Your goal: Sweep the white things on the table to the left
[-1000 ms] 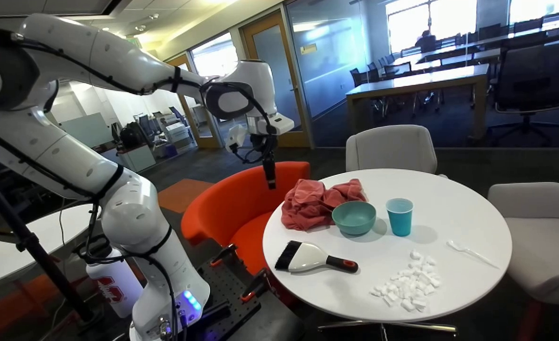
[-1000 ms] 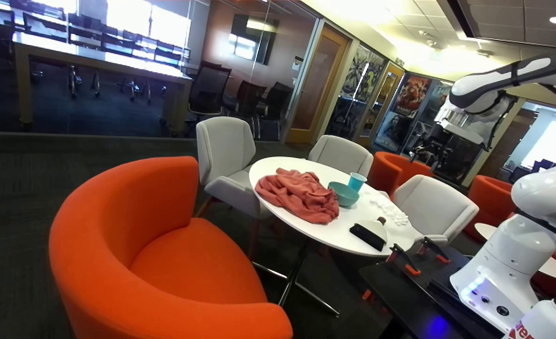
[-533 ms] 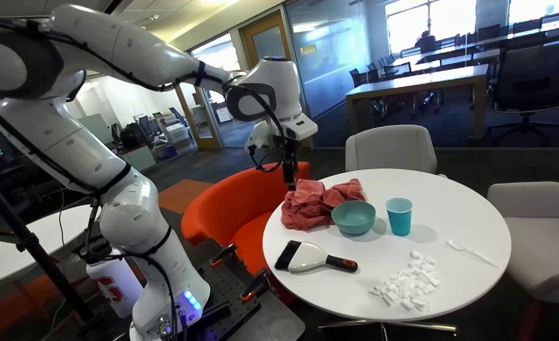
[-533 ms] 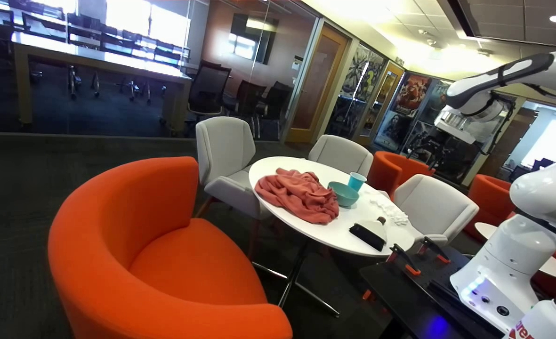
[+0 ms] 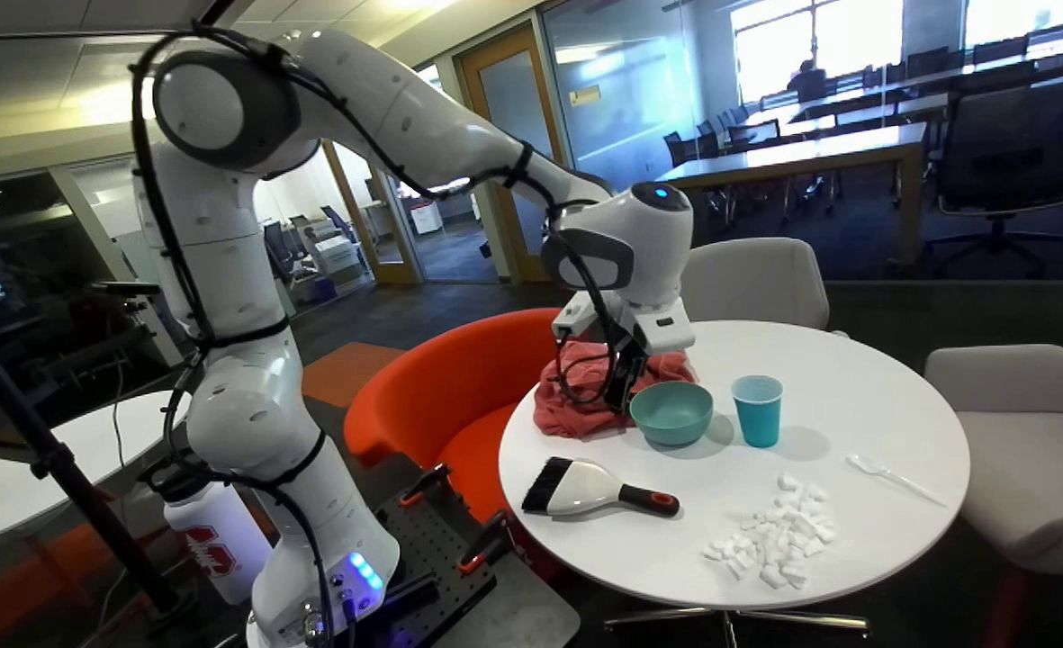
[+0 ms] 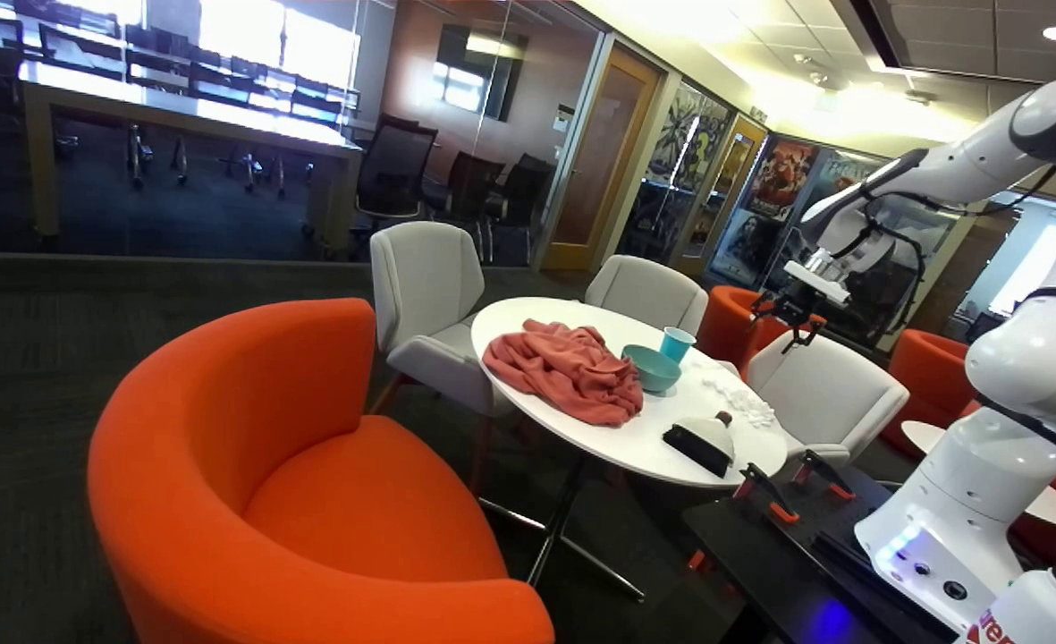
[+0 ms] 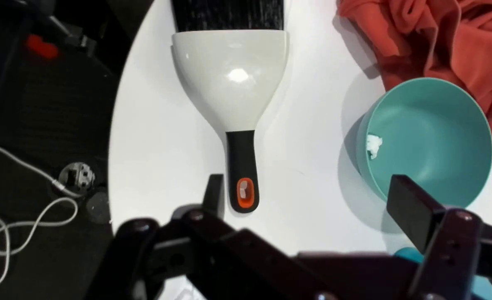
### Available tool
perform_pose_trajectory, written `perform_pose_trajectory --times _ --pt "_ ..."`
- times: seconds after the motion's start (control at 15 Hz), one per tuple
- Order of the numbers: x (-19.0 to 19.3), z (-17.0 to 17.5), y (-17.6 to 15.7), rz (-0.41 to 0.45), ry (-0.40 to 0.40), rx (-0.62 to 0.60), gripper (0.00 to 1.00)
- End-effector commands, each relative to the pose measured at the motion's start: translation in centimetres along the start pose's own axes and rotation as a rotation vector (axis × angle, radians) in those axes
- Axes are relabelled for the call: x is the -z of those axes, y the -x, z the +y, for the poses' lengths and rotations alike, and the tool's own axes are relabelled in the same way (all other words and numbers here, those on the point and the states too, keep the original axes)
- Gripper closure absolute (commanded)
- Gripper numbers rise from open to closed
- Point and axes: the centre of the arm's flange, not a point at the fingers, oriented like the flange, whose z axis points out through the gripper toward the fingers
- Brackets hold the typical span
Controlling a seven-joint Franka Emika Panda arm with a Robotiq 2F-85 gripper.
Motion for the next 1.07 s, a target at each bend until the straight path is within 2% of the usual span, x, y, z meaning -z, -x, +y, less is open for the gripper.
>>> perform_pose_trajectory --times 0.0,0.13,0.47,0.6,0.73,0.8,1.0 --pt "-3.4 -2.2 -4.5 -0.109 -0.086 -0.12 0.0" --pt "-5.6 -2.6 -5.3 -0.165 -0.046 -0.154 0.0" --pt "-8.7 -2.5 -5.7 -0.243 0.119 -0.091 0.0" --pt "-9.4 -2.0 -5.6 -0.244 0.209 -0.054 0.0" --pt "-8.8 -1.6 -5.0 -0.157 0.313 -0.044 0.0" --pt "-9.9 -0.9 -5.4 -0.202 0.242 -0.042 0.0" --pt "-9.6 -1.2 -5.4 -0.173 0.291 -0.04 0.0"
